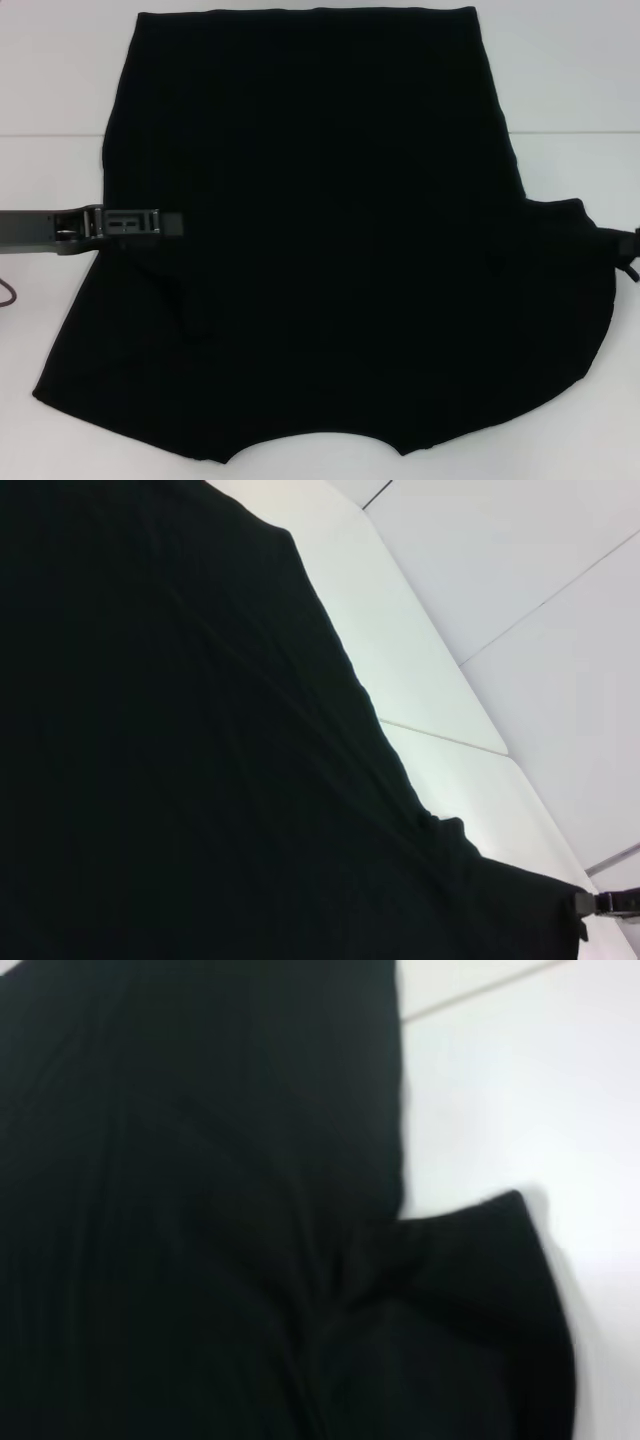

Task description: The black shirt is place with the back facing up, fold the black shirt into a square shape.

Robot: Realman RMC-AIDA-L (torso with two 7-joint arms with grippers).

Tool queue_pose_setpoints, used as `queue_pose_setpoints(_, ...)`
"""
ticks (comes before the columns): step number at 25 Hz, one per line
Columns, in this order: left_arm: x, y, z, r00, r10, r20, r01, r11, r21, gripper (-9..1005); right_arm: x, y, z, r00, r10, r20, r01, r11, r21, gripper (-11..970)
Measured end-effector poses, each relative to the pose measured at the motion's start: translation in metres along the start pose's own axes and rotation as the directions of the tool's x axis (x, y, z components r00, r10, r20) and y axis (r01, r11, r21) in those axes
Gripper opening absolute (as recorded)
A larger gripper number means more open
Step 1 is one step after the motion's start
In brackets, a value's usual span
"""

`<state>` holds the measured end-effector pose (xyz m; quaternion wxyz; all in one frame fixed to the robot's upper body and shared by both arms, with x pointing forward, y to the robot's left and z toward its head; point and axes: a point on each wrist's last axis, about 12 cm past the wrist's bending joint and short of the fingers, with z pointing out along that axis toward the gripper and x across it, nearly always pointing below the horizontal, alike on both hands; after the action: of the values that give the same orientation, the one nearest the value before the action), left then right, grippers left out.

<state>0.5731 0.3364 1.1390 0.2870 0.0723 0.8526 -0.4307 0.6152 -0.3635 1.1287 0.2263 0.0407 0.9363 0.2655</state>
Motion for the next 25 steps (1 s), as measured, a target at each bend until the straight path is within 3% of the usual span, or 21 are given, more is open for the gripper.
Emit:
queue_pose_setpoints(6, -0.001, 0.000, -0.001, 1.000, -0.001, 0.016, 0.001, 1.000, 0.003, 690, -0.008, 0.027, 0.016, 0.996, -0.082, -0.031, 0.081, 0.996, -0.025, 36)
queue_pose_setpoints(12, -0.002, 0.000, -0.002, 1.000, 0.000, 0.024, 0.000, 1.000, 0.002, 689, -0.020, 0.069, 0.034, 0.960, -0.269, -0.081, 0.266, 0.963, -0.048, 44)
queue_pose_setpoints(17, 0.000, 0.002, -0.005, 0.999, -0.006, 0.042, 0.006, 1.000, 0.004, 689, -0.021, 0.101, 0.049, 0.869, -0.463, -0.178, 0.466, 0.885, -0.027, 51)
queue_pose_setpoints(25, 0.001, 0.006, -0.015, 0.995, -0.024, 0.098, 0.024, 1.000, 0.001, 688, -0.018, 0.133, 0.058, 0.696, -0.664, -0.273, 0.703, 0.707, 0.073, 61)
